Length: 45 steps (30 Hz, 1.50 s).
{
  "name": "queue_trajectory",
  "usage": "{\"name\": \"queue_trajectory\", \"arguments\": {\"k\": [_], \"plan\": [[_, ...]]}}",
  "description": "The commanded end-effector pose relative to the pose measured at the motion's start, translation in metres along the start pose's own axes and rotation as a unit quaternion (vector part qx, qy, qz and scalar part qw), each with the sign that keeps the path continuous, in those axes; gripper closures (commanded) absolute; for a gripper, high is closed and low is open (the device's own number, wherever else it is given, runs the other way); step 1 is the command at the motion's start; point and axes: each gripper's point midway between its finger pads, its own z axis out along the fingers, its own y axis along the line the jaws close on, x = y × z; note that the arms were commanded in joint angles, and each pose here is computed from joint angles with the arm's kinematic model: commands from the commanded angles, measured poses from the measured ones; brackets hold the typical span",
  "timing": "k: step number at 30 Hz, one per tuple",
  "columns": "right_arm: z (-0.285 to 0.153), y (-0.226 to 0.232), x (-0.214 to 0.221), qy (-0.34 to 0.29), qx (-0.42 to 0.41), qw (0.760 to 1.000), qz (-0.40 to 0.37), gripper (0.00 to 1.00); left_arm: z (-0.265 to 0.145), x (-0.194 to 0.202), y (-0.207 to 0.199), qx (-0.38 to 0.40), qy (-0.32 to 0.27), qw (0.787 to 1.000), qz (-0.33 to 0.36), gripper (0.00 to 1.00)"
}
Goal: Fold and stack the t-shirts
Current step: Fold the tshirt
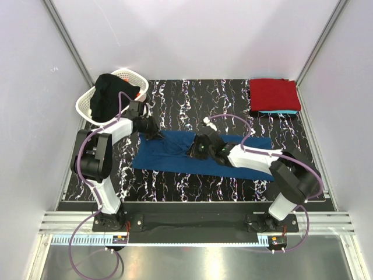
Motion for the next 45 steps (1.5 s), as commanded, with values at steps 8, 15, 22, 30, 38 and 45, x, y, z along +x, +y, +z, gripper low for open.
{"name": "queue_trajectory", "arguments": {"k": [8, 15, 22, 30, 38, 45], "plan": [[0.027, 0.03, 0.004, 0.017, -0.02, 0.999, -0.037, 0.89, -0.042, -0.049, -0.024, -0.015, -0.08, 0.995, 0.061, 0.99], [0.04, 0.018, -0.016, -0.02, 0.023, 1.0, -0.004, 0.85, -0.057, -0.016, 0.0, -0.048, -0.078, 0.995, 0.05, 0.89], [0.047, -0.003, -0.023, -0.026, 0.064, 0.997, 0.018, 0.86, -0.054, 0.019, 0.021, -0.064, -0.054, 0.996, 0.038, 0.82], [0.052, -0.014, -0.027, -0.032, 0.087, 0.996, 0.018, 0.86, -0.053, 0.03, 0.028, -0.07, -0.052, 0.996, 0.037, 0.67], [0.041, -0.014, -0.027, -0.029, 0.082, 0.996, 0.026, 0.73, -0.044, 0.035, 0.031, -0.061, -0.041, 0.997, 0.037, 0.52], [0.038, -0.014, -0.027, -0.029, 0.081, 0.996, 0.023, 0.64, -0.033, 0.037, 0.031, -0.052, -0.03, 0.998, 0.033, 0.49]]}}
